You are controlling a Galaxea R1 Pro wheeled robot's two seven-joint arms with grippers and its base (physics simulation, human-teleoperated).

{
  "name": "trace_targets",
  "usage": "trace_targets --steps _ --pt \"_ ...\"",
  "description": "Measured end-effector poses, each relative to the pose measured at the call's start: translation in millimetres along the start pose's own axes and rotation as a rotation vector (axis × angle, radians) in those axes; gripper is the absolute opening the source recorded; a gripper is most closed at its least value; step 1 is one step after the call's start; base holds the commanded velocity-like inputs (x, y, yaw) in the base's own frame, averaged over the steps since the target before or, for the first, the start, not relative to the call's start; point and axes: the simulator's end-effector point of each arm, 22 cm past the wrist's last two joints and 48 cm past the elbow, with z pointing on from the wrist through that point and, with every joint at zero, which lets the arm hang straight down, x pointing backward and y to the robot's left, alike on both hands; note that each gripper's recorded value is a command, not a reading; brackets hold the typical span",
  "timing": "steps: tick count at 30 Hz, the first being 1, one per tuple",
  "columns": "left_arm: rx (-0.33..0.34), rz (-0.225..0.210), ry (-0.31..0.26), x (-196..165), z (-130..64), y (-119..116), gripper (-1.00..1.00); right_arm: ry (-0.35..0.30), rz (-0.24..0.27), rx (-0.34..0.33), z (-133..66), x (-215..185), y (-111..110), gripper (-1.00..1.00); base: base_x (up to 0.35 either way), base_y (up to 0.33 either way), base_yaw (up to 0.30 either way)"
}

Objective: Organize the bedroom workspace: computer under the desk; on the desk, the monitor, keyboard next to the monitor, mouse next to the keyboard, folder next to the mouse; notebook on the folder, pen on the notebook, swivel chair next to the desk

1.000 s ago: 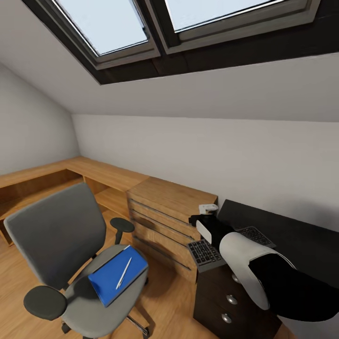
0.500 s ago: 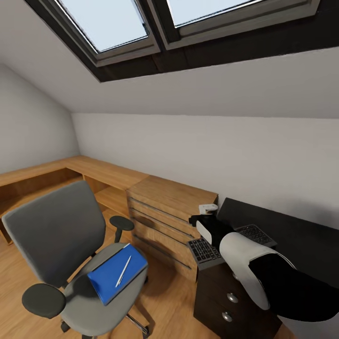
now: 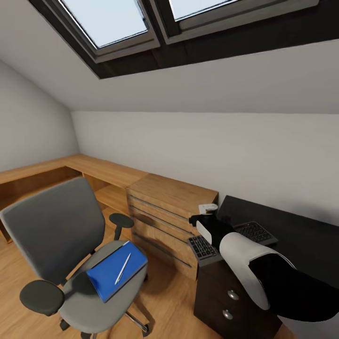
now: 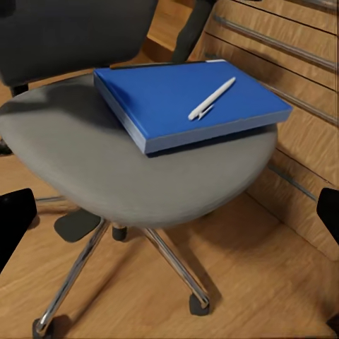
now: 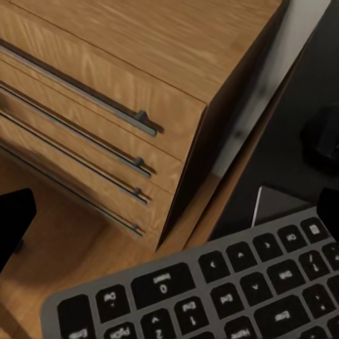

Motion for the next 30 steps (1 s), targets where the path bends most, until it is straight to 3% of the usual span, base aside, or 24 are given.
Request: trace_targets --steps 30 --pt "0.035 0.045 0.052 68 4.9 0 1.00 -0.012 -0.040 0.011 27.0 44 5 1.00 0.000 0.000 0.000"
